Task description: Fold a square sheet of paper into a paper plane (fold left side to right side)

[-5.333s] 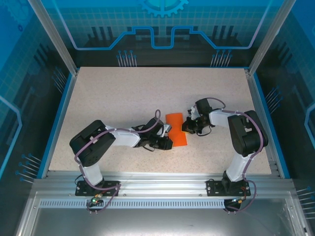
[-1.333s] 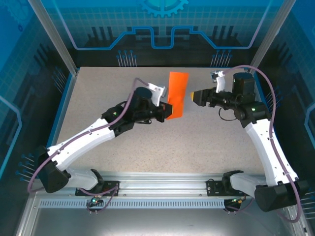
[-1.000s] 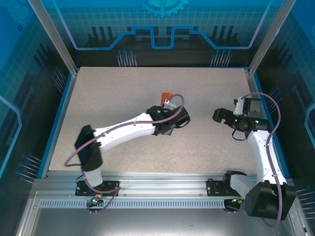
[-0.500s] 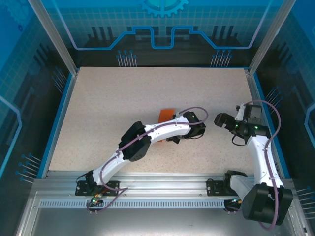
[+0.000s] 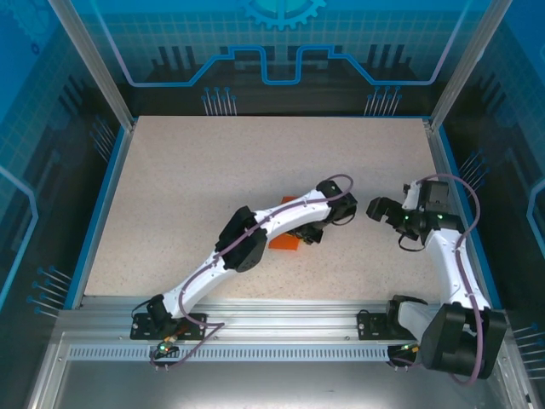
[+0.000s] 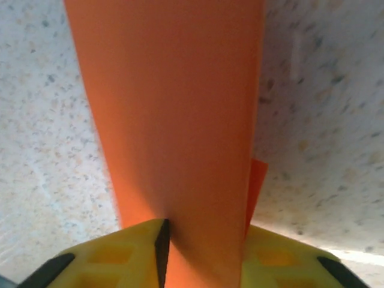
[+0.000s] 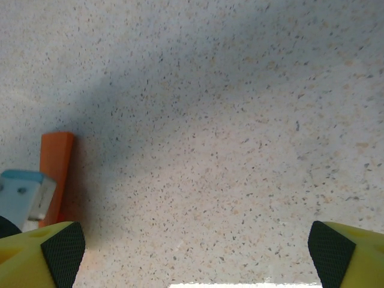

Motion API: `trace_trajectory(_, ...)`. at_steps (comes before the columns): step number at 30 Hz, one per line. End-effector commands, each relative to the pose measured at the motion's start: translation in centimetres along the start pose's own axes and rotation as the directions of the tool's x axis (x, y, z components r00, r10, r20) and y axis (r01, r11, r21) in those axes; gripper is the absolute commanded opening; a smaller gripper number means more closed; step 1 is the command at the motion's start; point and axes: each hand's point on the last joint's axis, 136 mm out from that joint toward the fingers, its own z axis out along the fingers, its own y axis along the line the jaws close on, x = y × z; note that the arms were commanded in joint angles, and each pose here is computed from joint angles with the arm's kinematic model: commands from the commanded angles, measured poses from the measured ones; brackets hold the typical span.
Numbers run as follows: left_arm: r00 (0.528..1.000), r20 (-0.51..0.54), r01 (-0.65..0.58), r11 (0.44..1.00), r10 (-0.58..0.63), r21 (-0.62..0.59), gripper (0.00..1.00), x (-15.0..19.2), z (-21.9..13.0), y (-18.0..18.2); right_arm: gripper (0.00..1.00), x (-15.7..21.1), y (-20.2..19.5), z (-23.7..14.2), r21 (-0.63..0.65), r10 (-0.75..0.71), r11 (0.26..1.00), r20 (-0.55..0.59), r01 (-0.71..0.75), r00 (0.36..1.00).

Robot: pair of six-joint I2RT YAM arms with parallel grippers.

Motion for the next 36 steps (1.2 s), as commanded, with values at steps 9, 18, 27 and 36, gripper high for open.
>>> trace_trajectory(9, 0.977, 0.167, 0.02, 0.845, -0.129, 0.535, 0.68, -3.6, -10.5, 0.6, 0.98, 1.1, 6.0, 2.9, -0.192, -0.137, 0.975, -0.119, 0.112, 0.983)
trace_trajectory(18, 0.9, 0.155, 0.151, 0.626, -0.407, 0.765, 0.81, -2.6, -9.4, 9.7, 0.91, 1.1, 16.7, 7.3, -0.416, -0.263, 0.888, -0.115, 0.194, 0.958)
trace_trajectory(27, 0.896, 0.002, 0.217, 0.441, -0.444, 0.871, 0.8, -3.0, -4.3, 10.2, 0.82, 2.0, 20.8, 13.7, -0.474, -0.304, 0.862, -0.202, 0.179, 0.931)
trace_trajectory(36, 0.919, -0.04, 0.225, 0.438, -0.392, 0.87, 0.8, -4.0, -0.4, 7.9, 0.81, 3.5, 19.8, 17.2, -0.436, -0.294, 0.886, -0.272, 0.155, 0.916)
